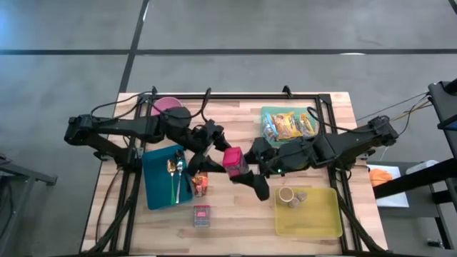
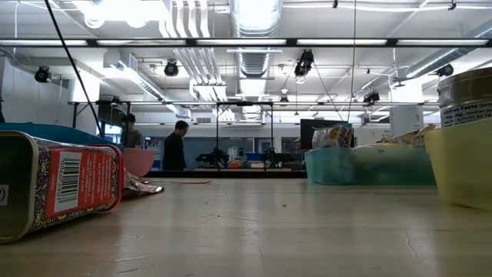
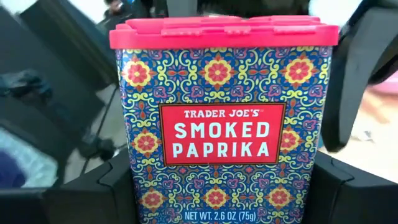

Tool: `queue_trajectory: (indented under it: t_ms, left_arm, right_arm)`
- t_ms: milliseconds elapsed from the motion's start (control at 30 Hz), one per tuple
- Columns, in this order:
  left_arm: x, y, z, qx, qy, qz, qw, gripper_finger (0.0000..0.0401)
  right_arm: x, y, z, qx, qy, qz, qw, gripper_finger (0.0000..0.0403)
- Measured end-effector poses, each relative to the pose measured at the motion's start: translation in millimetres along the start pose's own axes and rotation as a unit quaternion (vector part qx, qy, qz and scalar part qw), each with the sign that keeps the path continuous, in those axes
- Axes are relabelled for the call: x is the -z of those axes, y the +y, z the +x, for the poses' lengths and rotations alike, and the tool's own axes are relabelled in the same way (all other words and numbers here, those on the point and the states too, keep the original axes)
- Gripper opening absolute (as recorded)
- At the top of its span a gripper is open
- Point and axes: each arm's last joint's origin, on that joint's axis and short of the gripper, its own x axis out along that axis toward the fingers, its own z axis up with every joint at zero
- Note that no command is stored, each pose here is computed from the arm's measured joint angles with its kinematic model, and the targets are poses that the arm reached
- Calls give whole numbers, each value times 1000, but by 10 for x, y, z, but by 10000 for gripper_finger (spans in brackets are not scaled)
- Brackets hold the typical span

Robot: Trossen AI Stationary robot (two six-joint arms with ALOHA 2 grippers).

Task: Pick & Place Food Item
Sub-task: Put the right red spice can into the yellow bin

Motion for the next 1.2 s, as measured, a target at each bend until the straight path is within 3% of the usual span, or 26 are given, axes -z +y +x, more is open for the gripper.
queue_trajectory:
  t_ms: [167,300,500,700,1200]
  left_arm:
    - [-10,-17,40,1,-72,-20,997,392]
    - [44,15,62,17,-86,-69,994,392]
    - [38,18,62,40,-135,-48,989,392]
    - [21,11,31,20,-155,-25,987,392]
    - [19,22,24,10,-159,-9,987,393]
  right_arm:
    - [-91,2,-108,19,-37,1,999,278]
    - [-106,1,-143,20,-40,-7,999,278]
    - [-149,-13,-199,48,-67,-4,997,278]
    - [-152,-30,-196,61,-74,12,995,278]
    - [-141,-43,-191,74,-81,19,994,278]
